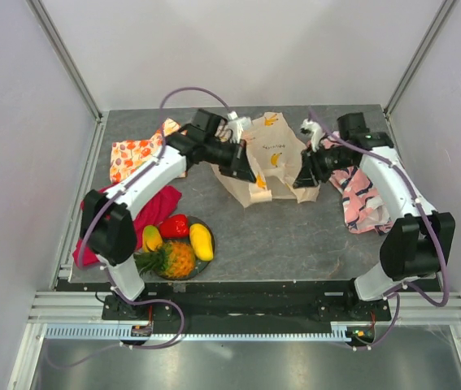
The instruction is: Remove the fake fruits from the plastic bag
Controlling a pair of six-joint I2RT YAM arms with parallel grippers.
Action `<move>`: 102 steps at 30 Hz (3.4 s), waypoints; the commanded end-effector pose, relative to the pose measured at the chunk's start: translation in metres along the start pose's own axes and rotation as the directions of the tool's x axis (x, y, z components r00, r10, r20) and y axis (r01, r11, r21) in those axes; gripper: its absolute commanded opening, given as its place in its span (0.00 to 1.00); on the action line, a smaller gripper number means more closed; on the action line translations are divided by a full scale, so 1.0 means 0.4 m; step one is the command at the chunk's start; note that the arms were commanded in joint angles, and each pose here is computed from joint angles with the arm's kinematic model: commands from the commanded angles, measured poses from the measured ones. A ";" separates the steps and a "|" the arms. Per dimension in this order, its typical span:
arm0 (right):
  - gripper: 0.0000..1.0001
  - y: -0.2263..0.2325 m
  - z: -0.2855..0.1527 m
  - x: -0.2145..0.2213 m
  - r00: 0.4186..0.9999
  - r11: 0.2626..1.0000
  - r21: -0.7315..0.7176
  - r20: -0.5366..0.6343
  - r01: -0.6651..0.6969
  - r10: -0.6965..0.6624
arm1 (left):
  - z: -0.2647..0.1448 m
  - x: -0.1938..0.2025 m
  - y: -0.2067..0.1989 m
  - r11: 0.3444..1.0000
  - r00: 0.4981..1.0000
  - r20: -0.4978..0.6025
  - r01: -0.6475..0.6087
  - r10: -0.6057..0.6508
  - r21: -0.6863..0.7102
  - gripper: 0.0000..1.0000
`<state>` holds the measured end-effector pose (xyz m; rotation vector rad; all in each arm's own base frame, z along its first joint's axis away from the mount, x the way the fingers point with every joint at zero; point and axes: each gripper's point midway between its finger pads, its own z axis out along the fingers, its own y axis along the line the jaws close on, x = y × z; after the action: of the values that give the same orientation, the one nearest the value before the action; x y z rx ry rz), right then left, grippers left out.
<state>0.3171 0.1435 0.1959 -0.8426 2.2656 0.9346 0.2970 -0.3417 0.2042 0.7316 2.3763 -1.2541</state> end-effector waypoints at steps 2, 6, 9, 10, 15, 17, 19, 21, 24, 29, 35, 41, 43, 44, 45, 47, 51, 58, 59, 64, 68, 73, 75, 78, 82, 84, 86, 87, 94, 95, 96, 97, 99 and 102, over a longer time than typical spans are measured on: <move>0.34 0.098 0.108 0.033 0.988 0.986 -0.107 -0.073 0.128 -0.136 | -0.102 -0.026 -0.153 0.944 0.977 0.061 -0.213 0.204 0.251 0.02; 0.27 0.041 0.185 -0.040 0.995 0.995 0.015 -0.009 0.096 -0.096 | -0.117 -0.015 -0.167 0.936 0.974 0.061 -0.227 0.218 0.270 0.02; 0.26 -0.024 0.237 -0.088 0.998 0.992 0.107 0.011 0.064 -0.066 | -0.137 -0.017 -0.188 0.925 0.969 0.066 -0.248 0.239 0.288 0.02; 0.25 -0.053 0.256 -0.105 0.999 0.991 0.128 0.011 0.047 -0.049 | -0.139 -0.020 -0.186 0.924 0.962 0.075 -0.272 0.261 0.270 0.01; 0.27 -0.043 0.300 -0.096 0.997 1.000 -0.010 -0.073 -0.011 0.010 | -0.151 -0.017 -0.163 0.931 0.955 0.062 -0.297 0.291 0.210 0.02; 0.29 -0.007 0.282 -0.122 0.995 0.995 -0.097 -0.095 0.025 -0.034 | -0.156 -0.016 -0.153 0.921 0.940 0.061 -0.340 0.335 0.190 0.02; 0.29 0.039 0.248 -0.103 0.988 0.980 -0.198 -0.151 0.013 -0.044 | -0.168 -0.007 -0.141 0.911 0.925 0.051 -0.380 0.377 0.158 0.02; 0.28 0.052 0.206 -0.106 0.990 0.980 -0.198 -0.139 0.010 -0.038 | -0.181 -0.001 -0.130 0.902 0.912 0.043 -0.409 0.407 0.137 0.02; 0.29 0.068 0.161 -0.123 0.989 0.983 -0.168 -0.112 0.076 -0.096 | -0.204 -0.003 -0.108 0.860 0.862 0.028 -0.507 0.507 0.059 0.01; 0.29 0.049 0.160 -0.137 0.973 0.979 -0.076 -0.113 0.192 -0.199 | -0.233 -0.002 -0.102 0.831 0.832 0.011 -0.555 0.555 0.031 0.01; 0.28 0.005 0.292 -0.112 0.965 0.979 -0.020 -0.166 0.204 -0.204 | -0.227 -0.004 -0.116 0.843 0.845 0.026 -0.534 0.534 0.069 0.02; 0.29 -0.082 0.368 -0.207 0.985 0.969 0.192 0.040 0.158 -0.169 | -0.257 0.012 -0.107 0.873 0.876 0.004 -0.480 0.481 0.081 0.02; 0.33 -0.108 0.371 -0.240 0.982 0.959 0.256 0.110 0.122 -0.154 | -0.265 0.017 -0.085 0.883 0.884 -0.031 -0.462 0.466 0.089 0.02; 0.38 -0.123 0.371 -0.284 0.967 0.950 0.284 0.176 0.129 -0.184 | -0.271 0.025 -0.081 0.893 0.894 -0.049 -0.439 0.446 0.100 0.02; 0.40 -0.132 0.376 -0.294 0.963 0.950 0.290 0.198 0.119 -0.181 | -0.288 0.034 -0.073 0.905 0.905 -0.071 -0.412 0.420 0.105 0.02; 0.53 -0.144 0.400 -0.324 0.952 0.957 0.275 0.258 0.092 -0.166 | -0.293 0.037 -0.057 0.916 0.914 -0.090 -0.385 0.395 0.116 0.02; 0.67 -0.138 0.469 -0.344 0.945 0.983 0.176 0.309 0.057 -0.110 | -0.312 0.018 -0.052 0.914 0.913 -0.069 -0.394 0.401 0.093 0.01; 0.98 -0.215 0.585 -0.386 0.934 0.983 0.157 0.355 -0.095 0.034 | -0.305 0.012 -0.054 0.919 0.920 -0.061 -0.378 0.386 0.109 0.01; 0.98 -0.224 0.584 -0.396 0.933 0.978 0.173 0.358 -0.116 0.048 | -0.305 0.005 -0.056 0.918 0.920 -0.056 -0.381 0.389 0.111 0.01; 0.98 -0.231 0.578 -0.401 0.941 0.975 0.199 0.338 -0.096 0.023 | -0.288 -0.017 -0.072 0.909 0.914 -0.042 -0.395 0.403 0.137 0.02; 0.98 -0.306 0.506 -0.349 0.956 0.934 0.331 0.290 -0.138 0.038 | -0.263 -0.032 -0.129 0.877 0.887 -0.041 -0.447 0.460 0.179 0.02; 0.98 -0.346 0.227 -0.157 0.953 0.837 0.474 0.253 -0.275 0.169 | -0.299 0.041 -0.207 0.876 0.888 -0.086 -0.424 0.452 0.230 0.01; 0.98 -0.311 0.142 -0.069 0.963 0.801 0.539 0.201 -0.259 0.176 | -0.330 0.082 -0.225 0.888 0.894 -0.107 -0.405 0.434 0.218 0.02; 0.98 -0.194 0.055 0.012 0.970 0.828 0.514 0.200 -0.225 0.140 | -0.367 0.141 -0.231 0.893 0.890 -0.128 -0.414 0.438 0.176 0.02; 0.98 -0.036 0.141 0.000 0.987 0.931 0.357 0.162 -0.070 0.012 | -0.308 0.157 -0.180 0.908 0.901 -0.176 -0.357 0.397 0.219 0.02; 0.98 -0.041 0.190 -0.007 0.991 0.936 0.350 0.133 -0.022 -0.027 | -0.280 0.144 -0.161 0.909 0.899 -0.195 -0.347 0.393 0.231 0.02; 0.98 -0.052 0.214 -0.027 0.991 0.939 0.344 0.126 -0.013 -0.033 | -0.247 0.118 -0.129 0.910 0.896 -0.207 -0.347 0.394 0.229 0.02; 0.98 -0.073 0.243 -0.012 0.996 0.939 0.343 0.091 -0.016 -0.016 | -0.238 0.113 -0.120 0.907 0.892 -0.210 -0.354 0.401 0.229 0.02; 0.98 -0.119 0.293 -0.040 0.997 0.926 0.378 0.058 0.016 -0.041 | -0.184 0.143 -0.027 0.905 0.863 -0.278 -0.381 0.421 0.188 0.02; 0.98 -0.120 0.296 -0.040 0.997 0.924 0.382 0.056 0.022 -0.047 | -0.177 0.142 -0.019 0.902 0.862 -0.271 -0.392 0.429 0.182 0.02; 0.98 -0.126 0.302 -0.039 0.997 0.919 0.392 0.054 0.027 -0.052 | -0.177 0.155 -0.013 0.908 0.866 -0.278 -0.381 0.416 0.174 0.02; 0.98 -0.127 0.305 -0.039 0.997 0.917 0.398 0.052 0.029 -0.054 | -0.174 0.156 -0.011 0.907 0.866 -0.271 -0.385 0.419 0.171 0.02; 0.98 -0.141 0.309 -0.048 0.997 0.903 0.428 0.052 0.031 -0.058 | -0.171 0.159 -0.010 0.908 0.870 -0.262 -0.383 0.417 0.170 0.02; 0.98 -0.160 0.313 -0.068 0.996 0.885 0.464 0.054 0.032 -0.064 | -0.168 0.164 -0.009 0.912 0.874 -0.267 -0.371 0.407 0.176 0.02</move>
<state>0.3804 0.2079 0.0923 -0.6524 2.3384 0.4480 0.2340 -0.2661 0.1944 1.4130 2.3423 -1.2184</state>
